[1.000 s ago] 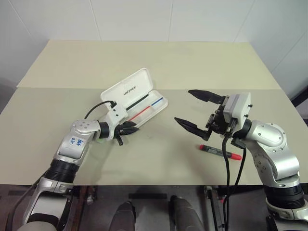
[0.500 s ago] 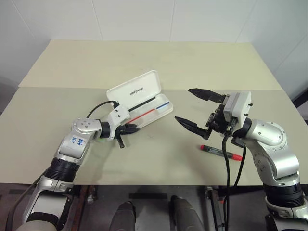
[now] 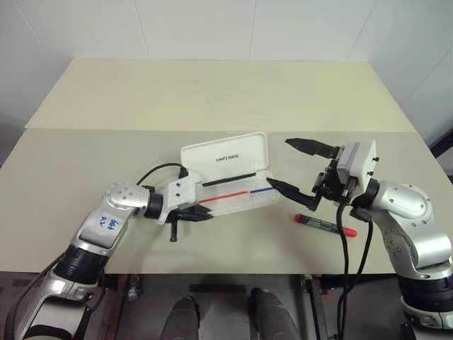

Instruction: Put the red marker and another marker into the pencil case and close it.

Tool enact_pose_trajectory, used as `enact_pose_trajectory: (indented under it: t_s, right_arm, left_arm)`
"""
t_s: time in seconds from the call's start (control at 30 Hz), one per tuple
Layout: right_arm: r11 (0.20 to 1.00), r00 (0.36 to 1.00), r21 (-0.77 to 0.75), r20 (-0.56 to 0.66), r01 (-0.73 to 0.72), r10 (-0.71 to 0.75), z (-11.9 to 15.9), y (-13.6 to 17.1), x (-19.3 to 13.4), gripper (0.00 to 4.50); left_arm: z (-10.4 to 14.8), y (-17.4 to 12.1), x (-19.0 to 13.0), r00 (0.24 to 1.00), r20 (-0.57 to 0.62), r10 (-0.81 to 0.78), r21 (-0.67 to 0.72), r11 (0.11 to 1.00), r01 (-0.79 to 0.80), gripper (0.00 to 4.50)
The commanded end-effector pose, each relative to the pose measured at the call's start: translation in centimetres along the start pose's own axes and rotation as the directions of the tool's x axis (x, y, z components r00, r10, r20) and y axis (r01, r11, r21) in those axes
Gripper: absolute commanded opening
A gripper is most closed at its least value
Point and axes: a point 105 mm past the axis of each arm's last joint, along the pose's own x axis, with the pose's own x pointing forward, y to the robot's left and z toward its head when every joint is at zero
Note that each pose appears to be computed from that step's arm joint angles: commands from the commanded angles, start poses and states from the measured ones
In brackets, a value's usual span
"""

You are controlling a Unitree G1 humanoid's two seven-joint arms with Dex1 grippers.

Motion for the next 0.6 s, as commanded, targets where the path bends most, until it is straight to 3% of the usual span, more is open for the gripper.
enact_pose_trajectory:
  t_s: [0.03, 0.6]
  right_arm:
    - [0.999, 1.000, -0.035, 0.022, 0.001, 0.000, 1.5, 0.1, -0.5, 4.50]
    - [0.999, 0.999, -0.001, -0.026, -0.046, 0.046, 1.2, 1.2, -0.9, 4.50]
  left_arm:
    - [0.3, -1.5, 0.6, 0.998, -0.002, -0.067, 0.047, 0.997, 0.067, 0.01]
    - [1.0, -0.3, 2.2, 0.992, -0.036, -0.124, 0.137, 0.982, 0.127, 0.01]
